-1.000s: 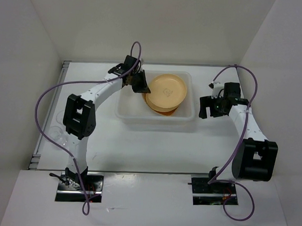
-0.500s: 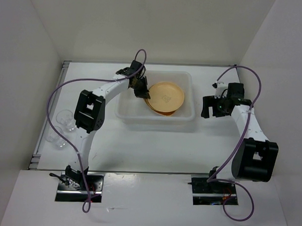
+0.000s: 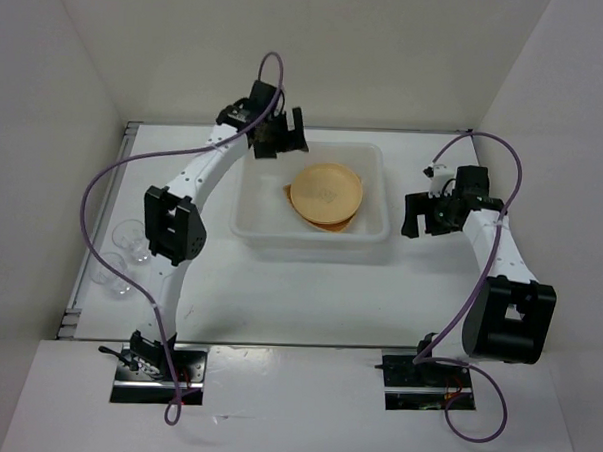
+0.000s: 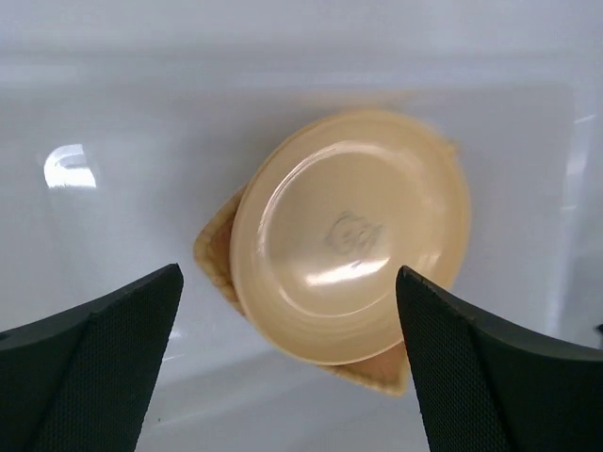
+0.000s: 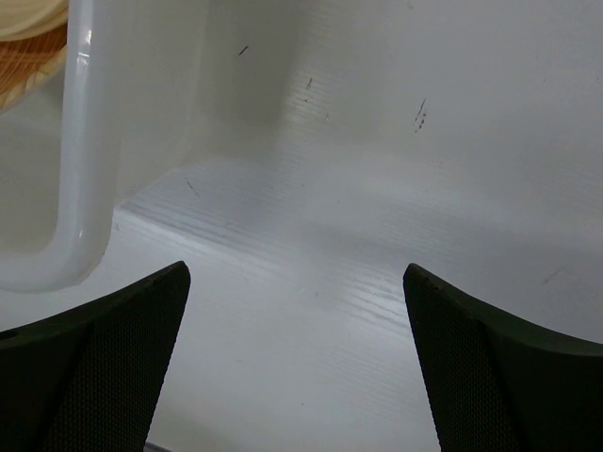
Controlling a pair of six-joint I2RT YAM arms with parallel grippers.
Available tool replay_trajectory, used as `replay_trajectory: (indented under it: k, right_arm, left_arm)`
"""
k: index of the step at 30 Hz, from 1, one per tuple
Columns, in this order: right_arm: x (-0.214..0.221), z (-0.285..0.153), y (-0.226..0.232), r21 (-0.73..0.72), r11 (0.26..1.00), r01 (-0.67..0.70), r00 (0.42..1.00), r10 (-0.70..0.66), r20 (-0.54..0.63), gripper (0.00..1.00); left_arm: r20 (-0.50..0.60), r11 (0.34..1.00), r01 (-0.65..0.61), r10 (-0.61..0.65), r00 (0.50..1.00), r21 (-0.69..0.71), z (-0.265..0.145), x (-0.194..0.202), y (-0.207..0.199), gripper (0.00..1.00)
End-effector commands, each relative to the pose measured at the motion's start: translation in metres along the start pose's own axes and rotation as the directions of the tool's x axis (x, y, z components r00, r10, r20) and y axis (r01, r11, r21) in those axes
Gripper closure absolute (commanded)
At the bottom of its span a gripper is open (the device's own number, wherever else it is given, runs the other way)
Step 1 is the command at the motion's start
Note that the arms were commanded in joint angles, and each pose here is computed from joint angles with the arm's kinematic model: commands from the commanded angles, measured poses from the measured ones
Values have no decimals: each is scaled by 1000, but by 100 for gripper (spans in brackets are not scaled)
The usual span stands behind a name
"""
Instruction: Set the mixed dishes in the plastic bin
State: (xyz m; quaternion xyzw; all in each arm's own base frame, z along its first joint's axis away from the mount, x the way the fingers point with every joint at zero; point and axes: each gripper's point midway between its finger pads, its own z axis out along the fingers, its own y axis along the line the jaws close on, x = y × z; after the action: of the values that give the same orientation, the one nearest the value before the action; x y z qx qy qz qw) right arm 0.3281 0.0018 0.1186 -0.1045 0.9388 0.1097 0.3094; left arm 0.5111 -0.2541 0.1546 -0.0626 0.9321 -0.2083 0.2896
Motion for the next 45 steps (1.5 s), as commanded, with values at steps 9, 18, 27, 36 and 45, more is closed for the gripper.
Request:
replay_trajectory:
  k: [9,18,27,36,45]
  right_arm:
    - [-11,-69,25,26,988,151,980,-153,125,2]
    - [-26,-110,31,156,970,185,945,-219,243,2]
    - [-34,-120,30,212,966,147,925,-210,317,2]
    - [-34,-114,28,218,964,149,917,-218,333,2]
    - [-34,-114,28,221,963,150,914,-221,341,2]
  left_arm:
    - [272,928,150,-55,961,-341,-207,-20,145,0]
    - [214,811,278,-192,958,-516,-225,66,247,0]
    - [185,756,326,-269,945,-567,-193,84,303,1]
    - [159,728,332,-298,941,-600,-167,96,331,5]
    - [136,713,340,-329,934,-614,-154,106,349,41]
